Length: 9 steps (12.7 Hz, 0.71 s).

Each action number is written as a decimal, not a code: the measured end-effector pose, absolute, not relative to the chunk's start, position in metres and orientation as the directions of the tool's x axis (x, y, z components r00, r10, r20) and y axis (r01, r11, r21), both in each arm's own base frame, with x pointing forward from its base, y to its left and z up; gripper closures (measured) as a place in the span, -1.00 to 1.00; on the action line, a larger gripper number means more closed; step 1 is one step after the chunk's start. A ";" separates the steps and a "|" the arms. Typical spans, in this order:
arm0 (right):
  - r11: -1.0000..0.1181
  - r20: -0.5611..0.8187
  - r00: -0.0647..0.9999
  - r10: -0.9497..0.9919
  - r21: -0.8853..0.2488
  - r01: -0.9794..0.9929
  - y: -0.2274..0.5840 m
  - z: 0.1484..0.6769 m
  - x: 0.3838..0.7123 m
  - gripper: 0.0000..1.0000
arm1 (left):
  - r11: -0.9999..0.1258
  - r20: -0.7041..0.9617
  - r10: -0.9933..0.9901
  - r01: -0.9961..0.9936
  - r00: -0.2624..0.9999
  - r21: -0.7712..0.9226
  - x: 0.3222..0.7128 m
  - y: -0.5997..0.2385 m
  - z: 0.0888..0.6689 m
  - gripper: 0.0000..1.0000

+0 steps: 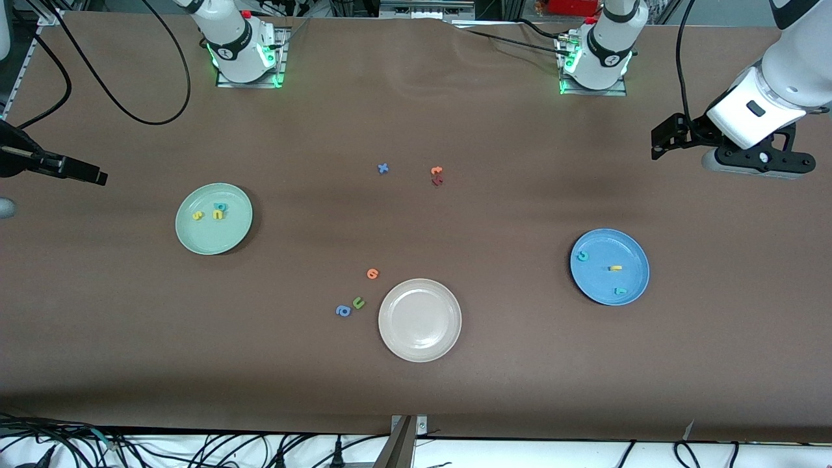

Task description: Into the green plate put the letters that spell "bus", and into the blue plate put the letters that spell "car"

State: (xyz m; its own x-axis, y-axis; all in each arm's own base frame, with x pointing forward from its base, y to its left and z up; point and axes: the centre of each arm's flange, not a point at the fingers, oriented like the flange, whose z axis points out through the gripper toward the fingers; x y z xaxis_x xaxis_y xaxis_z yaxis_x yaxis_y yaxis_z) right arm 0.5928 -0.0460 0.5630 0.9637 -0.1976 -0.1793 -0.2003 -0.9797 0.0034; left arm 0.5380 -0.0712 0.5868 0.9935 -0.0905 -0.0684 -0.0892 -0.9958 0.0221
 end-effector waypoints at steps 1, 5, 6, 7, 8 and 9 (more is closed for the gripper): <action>-0.980 -0.177 0.964 -0.198 0.003 -0.200 -0.046 0.563 0.593 -1.00 | -0.996 -0.068 -0.091 -0.089 0.994 0.022 0.538 -0.071 0.587 -1.00; -0.980 -0.173 0.965 -0.198 0.003 -0.200 -0.046 0.563 0.594 -0.99 | -0.996 -0.068 -0.091 -0.089 0.994 0.022 0.538 -0.071 0.587 -1.00; -0.980 -0.170 0.965 -0.198 0.002 -0.200 -0.046 0.564 0.594 -1.00 | -0.996 -0.068 -0.091 -0.089 0.994 0.022 0.538 -0.071 0.587 -1.00; -0.980 -0.167 0.966 -0.198 0.002 -0.201 -0.046 0.564 0.594 -0.99 | -0.996 -0.068 -0.091 -0.089 0.994 0.022 0.538 -0.071 0.587 -1.00; -0.980 -0.165 0.966 -0.198 0.002 -0.201 -0.046 0.564 0.595 -0.99 | -0.996 -0.068 -0.091 -0.090 0.994 0.022 0.538 -0.071 0.587 -1.00; -0.980 -0.164 0.966 -0.198 0.002 -0.201 -0.046 0.564 0.595 -1.00 | -0.995 -0.068 -0.094 -0.093 0.993 0.022 0.538 -0.073 0.587 -1.00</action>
